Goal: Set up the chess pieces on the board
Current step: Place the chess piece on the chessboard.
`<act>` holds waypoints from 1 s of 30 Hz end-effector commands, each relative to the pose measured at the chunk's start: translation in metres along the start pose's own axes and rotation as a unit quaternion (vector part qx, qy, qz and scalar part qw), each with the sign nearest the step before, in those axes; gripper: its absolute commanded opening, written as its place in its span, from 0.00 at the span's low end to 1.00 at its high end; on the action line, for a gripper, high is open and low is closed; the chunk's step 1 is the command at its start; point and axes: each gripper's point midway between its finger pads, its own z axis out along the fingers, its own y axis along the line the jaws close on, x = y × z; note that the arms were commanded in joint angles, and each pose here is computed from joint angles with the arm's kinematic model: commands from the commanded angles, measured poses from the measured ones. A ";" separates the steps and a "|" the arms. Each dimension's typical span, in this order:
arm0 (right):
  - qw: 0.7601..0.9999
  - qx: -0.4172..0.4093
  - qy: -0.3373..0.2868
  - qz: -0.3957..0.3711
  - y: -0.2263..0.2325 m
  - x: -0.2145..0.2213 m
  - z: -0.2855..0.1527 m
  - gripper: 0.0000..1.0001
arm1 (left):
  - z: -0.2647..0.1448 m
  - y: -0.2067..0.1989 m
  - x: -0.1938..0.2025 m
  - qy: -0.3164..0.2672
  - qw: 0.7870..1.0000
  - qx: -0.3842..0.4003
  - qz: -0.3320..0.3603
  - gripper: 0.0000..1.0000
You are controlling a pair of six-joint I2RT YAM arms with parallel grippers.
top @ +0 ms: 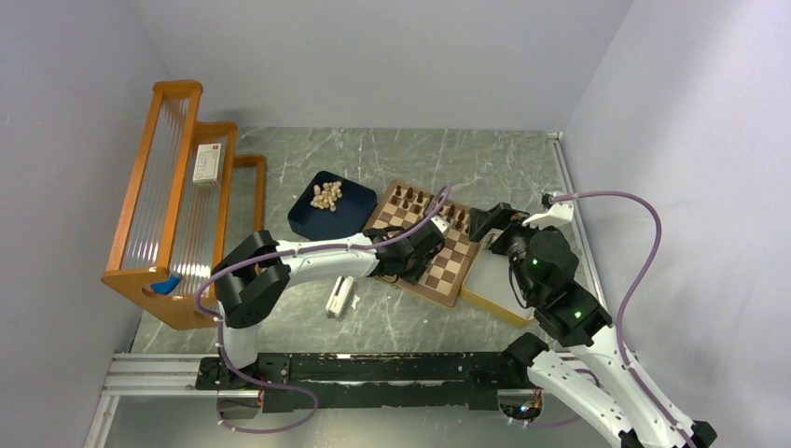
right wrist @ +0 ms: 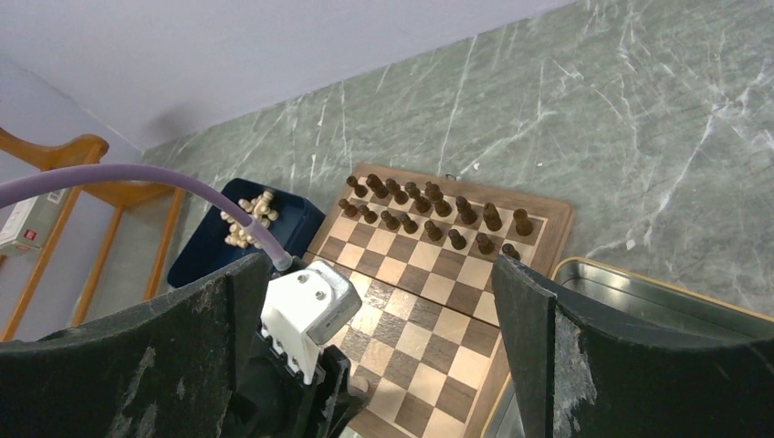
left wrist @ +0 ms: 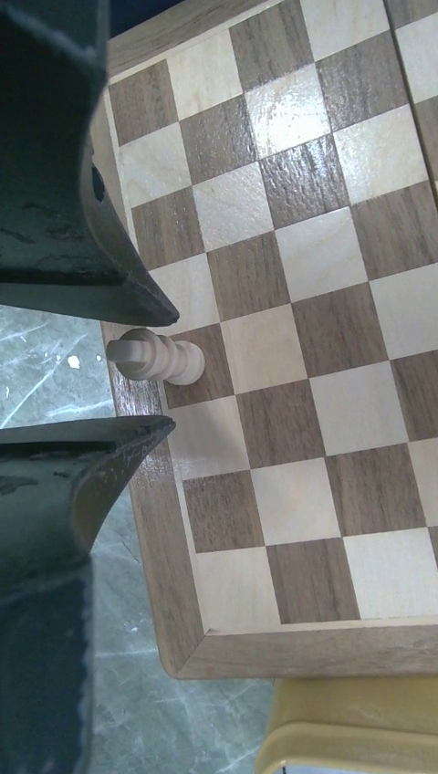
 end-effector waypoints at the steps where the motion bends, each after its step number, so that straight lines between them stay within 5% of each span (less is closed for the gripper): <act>1: 1.000 -0.002 -0.018 0.010 0.000 -0.008 -0.003 0.97 | 0.006 -0.002 0.004 0.002 1.000 0.008 -0.009 0.47; 30: 1.000 -0.002 -0.019 0.007 0.000 -0.008 -0.002 0.97 | 0.018 -0.010 0.006 0.012 1.000 0.021 -0.003 0.53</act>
